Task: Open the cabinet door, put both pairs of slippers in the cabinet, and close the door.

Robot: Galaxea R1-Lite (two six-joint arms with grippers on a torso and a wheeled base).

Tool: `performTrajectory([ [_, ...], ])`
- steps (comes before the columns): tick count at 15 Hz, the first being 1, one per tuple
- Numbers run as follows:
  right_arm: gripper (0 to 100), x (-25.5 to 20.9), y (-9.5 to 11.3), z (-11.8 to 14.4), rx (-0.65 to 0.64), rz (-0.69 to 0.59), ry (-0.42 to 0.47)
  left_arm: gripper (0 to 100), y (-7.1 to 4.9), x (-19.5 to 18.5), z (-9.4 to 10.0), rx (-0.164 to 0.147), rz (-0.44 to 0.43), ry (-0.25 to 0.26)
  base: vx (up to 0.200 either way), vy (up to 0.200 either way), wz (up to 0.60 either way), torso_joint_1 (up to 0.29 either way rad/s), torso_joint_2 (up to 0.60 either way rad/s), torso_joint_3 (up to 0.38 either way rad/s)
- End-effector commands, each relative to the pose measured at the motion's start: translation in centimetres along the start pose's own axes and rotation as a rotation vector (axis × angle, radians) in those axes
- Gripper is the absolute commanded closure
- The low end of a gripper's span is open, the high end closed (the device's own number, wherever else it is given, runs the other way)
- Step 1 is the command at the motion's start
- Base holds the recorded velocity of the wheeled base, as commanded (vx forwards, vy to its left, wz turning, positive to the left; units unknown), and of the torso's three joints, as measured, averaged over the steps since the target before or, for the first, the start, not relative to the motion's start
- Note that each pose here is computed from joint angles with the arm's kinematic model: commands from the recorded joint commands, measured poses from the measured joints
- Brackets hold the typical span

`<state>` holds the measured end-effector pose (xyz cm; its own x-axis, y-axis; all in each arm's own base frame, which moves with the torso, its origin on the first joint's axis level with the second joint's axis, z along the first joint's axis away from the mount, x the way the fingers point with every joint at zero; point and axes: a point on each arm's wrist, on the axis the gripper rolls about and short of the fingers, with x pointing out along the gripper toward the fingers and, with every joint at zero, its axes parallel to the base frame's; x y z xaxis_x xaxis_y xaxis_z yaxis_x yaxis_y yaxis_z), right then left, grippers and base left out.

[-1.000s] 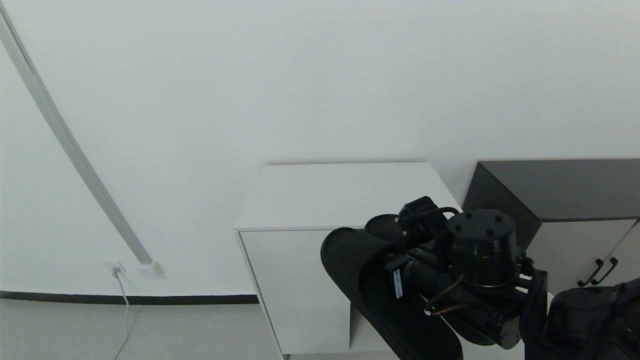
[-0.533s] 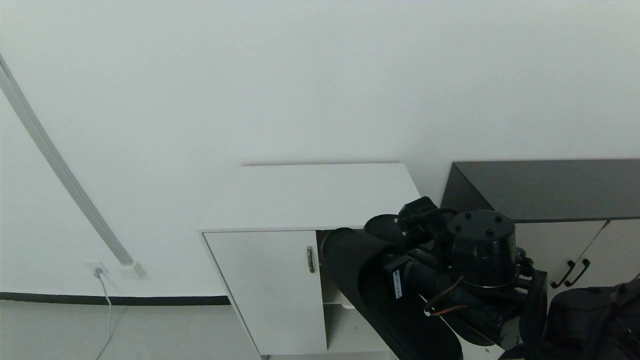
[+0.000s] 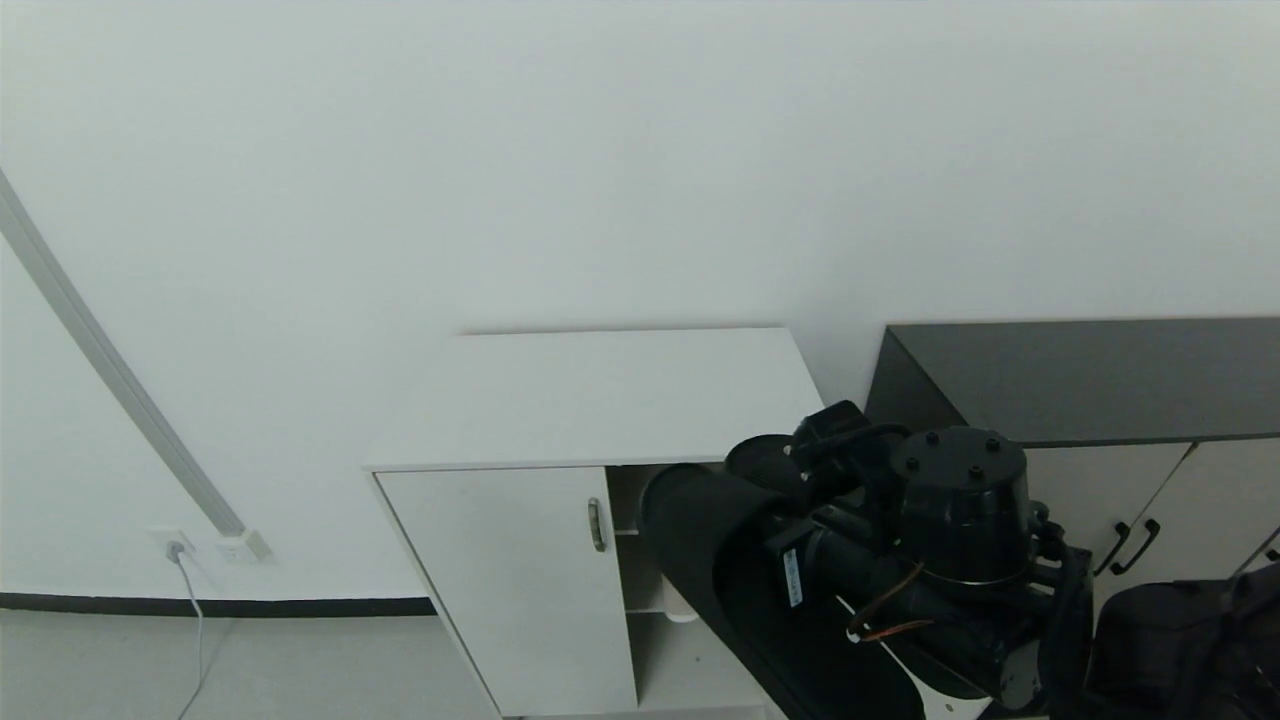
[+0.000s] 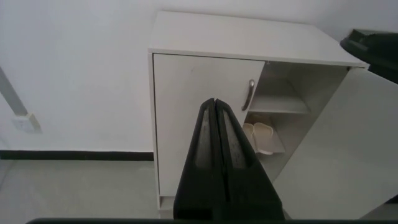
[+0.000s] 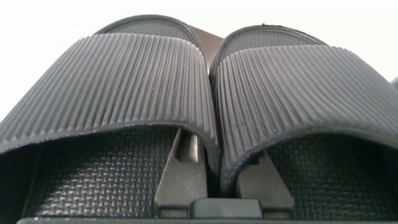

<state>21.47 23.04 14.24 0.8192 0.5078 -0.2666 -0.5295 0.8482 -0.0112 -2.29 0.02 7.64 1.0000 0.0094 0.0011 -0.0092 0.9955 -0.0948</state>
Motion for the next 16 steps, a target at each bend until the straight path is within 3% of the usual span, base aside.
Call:
performTrajectory([
  [1,100,0.0,-0.1,-0.1,-0.011,-0.002,-0.004,100,0.0,0.0,0.0,0.000,0.000,0.001,0.000,0.000,0.00,0.000,0.00,0.000],
  [16,100,0.4,0.5,-1.1,-0.034,0.018,-0.018,100,0.0,0.0,0.0,0.001,0.000,0.003,0.000,0.000,0.00,-0.021,0.05,0.026],
])
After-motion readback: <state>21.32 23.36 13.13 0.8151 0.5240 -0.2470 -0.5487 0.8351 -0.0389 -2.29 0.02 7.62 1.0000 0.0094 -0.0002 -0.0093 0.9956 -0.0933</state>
